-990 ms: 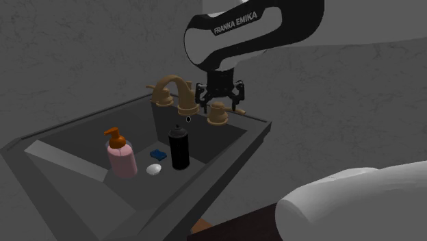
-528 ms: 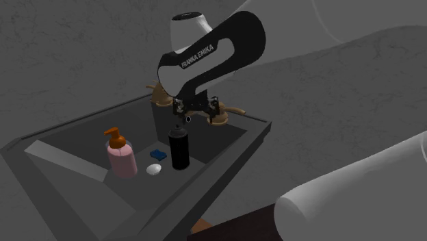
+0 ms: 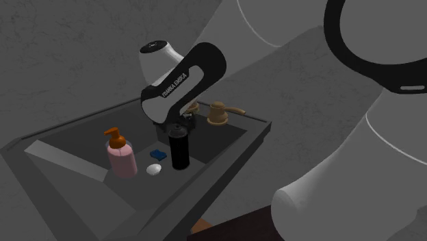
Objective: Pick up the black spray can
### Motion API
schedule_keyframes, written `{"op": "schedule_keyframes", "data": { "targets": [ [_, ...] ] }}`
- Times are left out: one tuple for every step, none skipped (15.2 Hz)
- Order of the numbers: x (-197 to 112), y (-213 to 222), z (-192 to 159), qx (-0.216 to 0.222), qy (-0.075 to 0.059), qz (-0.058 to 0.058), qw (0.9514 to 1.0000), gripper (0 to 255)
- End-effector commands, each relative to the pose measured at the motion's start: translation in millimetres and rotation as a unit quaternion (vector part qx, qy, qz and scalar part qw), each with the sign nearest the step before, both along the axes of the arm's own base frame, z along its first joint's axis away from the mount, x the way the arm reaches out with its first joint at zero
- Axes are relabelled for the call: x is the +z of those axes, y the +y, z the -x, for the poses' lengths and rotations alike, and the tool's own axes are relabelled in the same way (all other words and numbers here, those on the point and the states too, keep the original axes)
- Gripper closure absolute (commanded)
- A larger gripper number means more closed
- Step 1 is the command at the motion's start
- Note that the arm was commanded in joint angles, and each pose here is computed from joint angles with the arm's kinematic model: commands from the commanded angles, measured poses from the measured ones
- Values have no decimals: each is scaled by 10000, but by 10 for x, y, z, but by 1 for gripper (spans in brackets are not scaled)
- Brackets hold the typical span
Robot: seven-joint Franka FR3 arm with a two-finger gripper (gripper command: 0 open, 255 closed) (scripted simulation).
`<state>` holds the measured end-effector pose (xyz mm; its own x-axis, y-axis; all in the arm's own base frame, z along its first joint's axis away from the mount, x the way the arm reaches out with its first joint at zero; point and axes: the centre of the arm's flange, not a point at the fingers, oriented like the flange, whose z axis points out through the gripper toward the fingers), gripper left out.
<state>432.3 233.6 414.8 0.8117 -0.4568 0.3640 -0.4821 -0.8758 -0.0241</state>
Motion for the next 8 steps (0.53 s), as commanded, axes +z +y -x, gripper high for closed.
{"op": "schedule_keyframes", "data": {
  "targets": [
    [-136, 90, -50, -82, -48, -24, 10000, 0],
    [-189, 90, -50, -82, -48, -24, 10000, 0],
    [-242, 90, -50, -82, -48, -24, 10000, 0],
    [-294, 90, -50, -82, -48, -24, 10000, 0],
    [-347, 90, -50, -82, -48, -24, 10000, 0],
    [-400, 90, -50, -82, -48, -24, 10000, 0],
    [-453, 90, -50, -82, -48, -24, 10000, 0],
    [-483, 90, -50, -82, -48, -24, 10000, 0]
  ]
}}
